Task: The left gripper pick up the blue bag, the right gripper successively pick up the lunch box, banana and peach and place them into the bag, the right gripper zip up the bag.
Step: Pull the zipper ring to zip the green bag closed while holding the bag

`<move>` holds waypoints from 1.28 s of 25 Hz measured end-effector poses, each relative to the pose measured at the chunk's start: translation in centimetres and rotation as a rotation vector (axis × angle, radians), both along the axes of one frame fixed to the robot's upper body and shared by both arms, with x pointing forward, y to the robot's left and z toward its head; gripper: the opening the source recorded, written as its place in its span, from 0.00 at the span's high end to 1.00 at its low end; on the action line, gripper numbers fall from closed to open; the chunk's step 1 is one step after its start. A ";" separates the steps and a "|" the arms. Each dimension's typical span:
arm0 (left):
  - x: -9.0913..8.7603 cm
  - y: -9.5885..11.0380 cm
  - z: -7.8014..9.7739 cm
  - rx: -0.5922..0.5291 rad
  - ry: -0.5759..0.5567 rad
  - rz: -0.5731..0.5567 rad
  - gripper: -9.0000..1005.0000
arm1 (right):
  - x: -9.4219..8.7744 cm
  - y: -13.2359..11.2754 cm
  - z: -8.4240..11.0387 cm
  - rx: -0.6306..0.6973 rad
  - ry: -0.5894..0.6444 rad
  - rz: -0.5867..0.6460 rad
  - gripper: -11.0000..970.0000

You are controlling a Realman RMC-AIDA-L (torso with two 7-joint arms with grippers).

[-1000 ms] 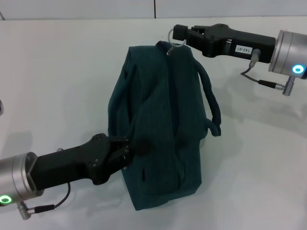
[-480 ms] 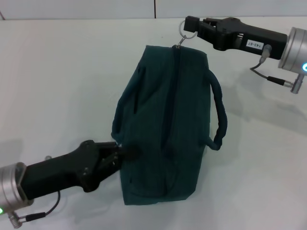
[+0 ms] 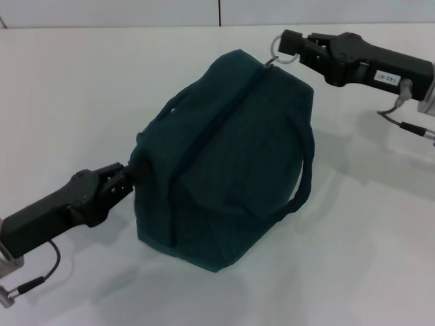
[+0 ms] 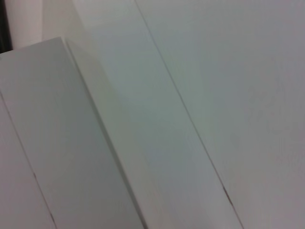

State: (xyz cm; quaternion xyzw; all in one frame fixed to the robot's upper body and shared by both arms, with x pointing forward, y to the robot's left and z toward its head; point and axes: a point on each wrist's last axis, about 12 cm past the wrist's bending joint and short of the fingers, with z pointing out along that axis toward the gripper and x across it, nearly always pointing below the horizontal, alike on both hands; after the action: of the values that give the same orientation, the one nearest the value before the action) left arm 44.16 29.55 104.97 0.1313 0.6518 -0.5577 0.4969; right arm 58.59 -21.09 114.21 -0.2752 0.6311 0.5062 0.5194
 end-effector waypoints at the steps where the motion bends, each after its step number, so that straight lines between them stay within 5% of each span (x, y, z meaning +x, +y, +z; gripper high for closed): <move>1: 0.1 -0.1 0.0 -0.001 -0.003 0.002 0.89 | 0.0 -0.2 -0.1 0.001 0.002 -0.006 0.98; 17: 2.2 1.0 1.6 -0.151 0.019 0.132 0.60 | -0.6 -1.7 -0.4 0.017 0.006 -0.032 0.98; 23: 8.3 0.1 4.5 -0.121 0.122 0.023 0.37 | -1.1 -1.9 -0.6 0.025 0.002 -0.018 0.98; 26: 11.0 -1.5 5.7 -0.046 0.163 -0.052 0.16 | -1.1 -2.1 -0.6 0.030 -0.002 -0.022 0.98; 32: 14.8 -4.4 8.8 0.137 0.239 -0.223 0.13 | -1.1 -2.0 -0.4 0.033 -0.010 -0.015 0.98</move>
State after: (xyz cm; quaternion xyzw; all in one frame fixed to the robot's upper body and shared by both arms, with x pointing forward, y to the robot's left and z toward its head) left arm 58.92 25.15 113.79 0.1691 0.7242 -0.5753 0.3406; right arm 57.46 -23.09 113.76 -0.2641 0.6221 0.5113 0.5309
